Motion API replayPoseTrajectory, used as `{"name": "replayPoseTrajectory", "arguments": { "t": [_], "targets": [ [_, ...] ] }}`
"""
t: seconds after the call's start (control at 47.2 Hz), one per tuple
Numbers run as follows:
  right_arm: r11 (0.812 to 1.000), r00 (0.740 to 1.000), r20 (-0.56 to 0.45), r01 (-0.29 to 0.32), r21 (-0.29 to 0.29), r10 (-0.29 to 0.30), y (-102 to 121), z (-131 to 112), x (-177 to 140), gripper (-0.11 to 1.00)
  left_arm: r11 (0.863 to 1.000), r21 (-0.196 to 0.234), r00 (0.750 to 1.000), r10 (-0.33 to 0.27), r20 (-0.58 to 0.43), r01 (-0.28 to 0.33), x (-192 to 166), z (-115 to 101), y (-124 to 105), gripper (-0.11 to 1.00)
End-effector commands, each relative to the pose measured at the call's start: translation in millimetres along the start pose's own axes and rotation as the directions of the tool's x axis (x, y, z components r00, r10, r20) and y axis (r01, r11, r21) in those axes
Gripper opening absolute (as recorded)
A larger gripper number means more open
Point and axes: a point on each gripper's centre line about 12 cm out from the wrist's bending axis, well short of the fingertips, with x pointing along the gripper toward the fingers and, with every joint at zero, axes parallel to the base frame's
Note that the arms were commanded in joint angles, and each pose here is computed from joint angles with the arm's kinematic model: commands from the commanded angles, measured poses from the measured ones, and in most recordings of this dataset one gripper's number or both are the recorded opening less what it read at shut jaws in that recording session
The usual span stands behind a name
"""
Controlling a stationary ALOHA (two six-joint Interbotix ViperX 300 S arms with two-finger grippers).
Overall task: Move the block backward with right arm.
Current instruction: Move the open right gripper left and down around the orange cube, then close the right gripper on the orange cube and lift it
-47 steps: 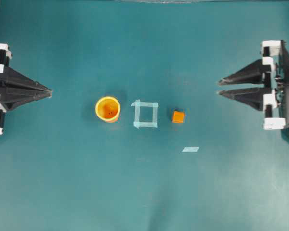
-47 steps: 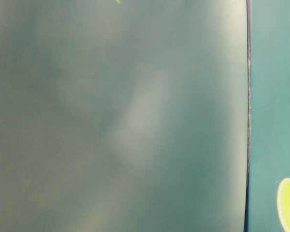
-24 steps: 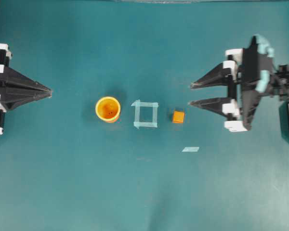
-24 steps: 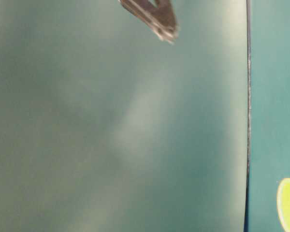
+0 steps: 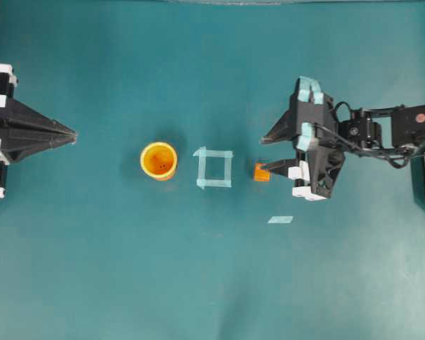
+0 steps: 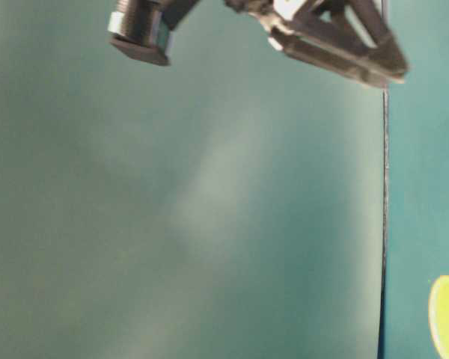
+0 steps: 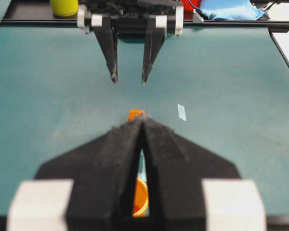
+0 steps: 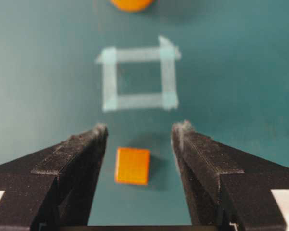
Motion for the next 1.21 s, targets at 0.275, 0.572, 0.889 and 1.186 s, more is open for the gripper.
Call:
{"name": "replayPoseTrajectory", "arguments": {
  "t": [0.275,0.572,0.889,1.186],
  "targets": [
    [1.000,0.999,-0.033,-0.006,0.003,0.006,2.5,-15.7,20.7,0.61,1.000,0.000,1.000,-0.002,0.026,0.002,2.6,11.6,-0.3,0.00],
    [0.999,1.000,-0.013,-0.011,0.051,0.012,4.1,-23.7,36.4,0.61,1.000,0.000,1.000,-0.002,0.026,0.002,2.6,11.6,-0.3,0.00],
    [0.998,0.998,-0.053,-0.011,0.060,0.014,5.6,-37.9,42.5,0.61,1.000,0.000,1.000,-0.002,0.025,0.002,2.9,11.3,-0.3,0.00],
    [0.998,0.997,-0.075,-0.007,0.067,0.012,5.0,-45.5,47.5,0.61,1.000,0.000,1.000,-0.002,0.025,0.002,2.5,11.0,-0.3,0.00]
  ]
}}
